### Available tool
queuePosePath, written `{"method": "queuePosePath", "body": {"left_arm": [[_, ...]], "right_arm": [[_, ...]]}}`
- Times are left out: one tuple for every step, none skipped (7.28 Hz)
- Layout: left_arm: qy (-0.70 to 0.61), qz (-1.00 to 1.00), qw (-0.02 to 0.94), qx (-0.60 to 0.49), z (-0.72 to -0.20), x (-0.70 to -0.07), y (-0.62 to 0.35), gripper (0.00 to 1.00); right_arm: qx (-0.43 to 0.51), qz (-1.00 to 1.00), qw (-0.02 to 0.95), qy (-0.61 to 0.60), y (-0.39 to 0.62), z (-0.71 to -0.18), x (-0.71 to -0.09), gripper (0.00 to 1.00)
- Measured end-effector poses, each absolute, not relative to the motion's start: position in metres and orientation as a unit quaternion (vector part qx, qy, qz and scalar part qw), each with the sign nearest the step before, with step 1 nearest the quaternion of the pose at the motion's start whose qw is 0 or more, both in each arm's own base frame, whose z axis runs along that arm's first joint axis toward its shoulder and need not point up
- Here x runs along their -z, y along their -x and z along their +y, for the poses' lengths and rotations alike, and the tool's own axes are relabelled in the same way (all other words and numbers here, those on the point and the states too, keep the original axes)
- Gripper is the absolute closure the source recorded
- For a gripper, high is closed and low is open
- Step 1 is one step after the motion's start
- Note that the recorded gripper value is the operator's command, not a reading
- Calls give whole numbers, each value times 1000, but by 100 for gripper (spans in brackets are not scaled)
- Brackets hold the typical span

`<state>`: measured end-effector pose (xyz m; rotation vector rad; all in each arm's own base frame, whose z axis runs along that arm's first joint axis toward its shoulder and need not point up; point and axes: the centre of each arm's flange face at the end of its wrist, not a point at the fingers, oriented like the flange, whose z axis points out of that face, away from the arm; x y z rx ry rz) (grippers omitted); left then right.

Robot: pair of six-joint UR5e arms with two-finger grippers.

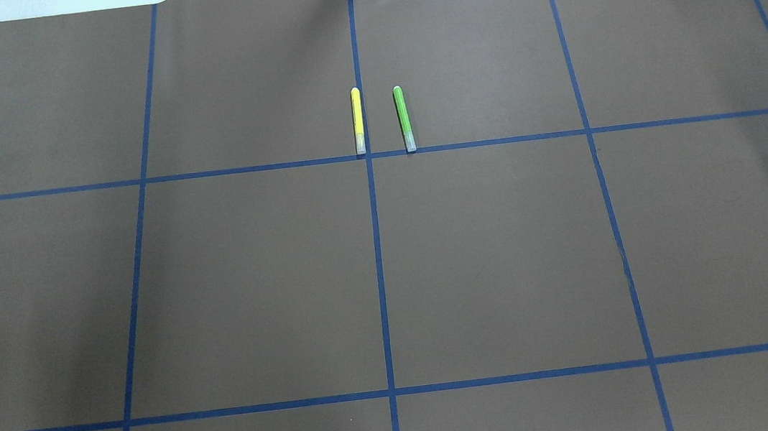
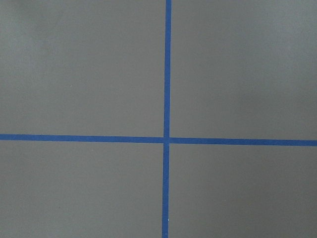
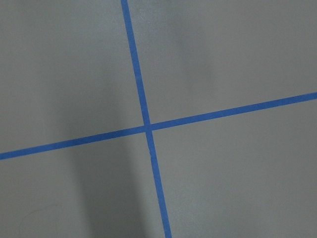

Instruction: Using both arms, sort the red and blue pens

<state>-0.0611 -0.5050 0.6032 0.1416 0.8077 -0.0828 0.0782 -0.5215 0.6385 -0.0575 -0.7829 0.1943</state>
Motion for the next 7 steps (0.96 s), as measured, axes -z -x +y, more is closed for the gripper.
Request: {"method": "queuePosePath", "body": {"left_arm": [[-69,392,916,40,-505,-603,61,0],[-68,392,916,40,-506,-604,61,0],[-68,392,916,41,-506,-604,61,0],[-67,392,916,41,-507,-605,61,0],[-67,392,916,41,-507,-606,61,0],[-66,392,917,42,-507,-607,61,0],[-64,392,917,42,-507,-610,61,0]], "right_arm": [[-94,-381,919,27,-78,-522,-638,0],[-94,-381,919,27,-78,-522,-637,0],[-94,-382,919,26,-78,-522,-636,0],[-93,-382,919,25,-78,-522,-635,0],[-93,-382,919,25,-78,-522,-635,0],[-93,-382,919,25,-78,-522,-635,0],[-93,-382,919,24,-78,-522,-634,0]]}}
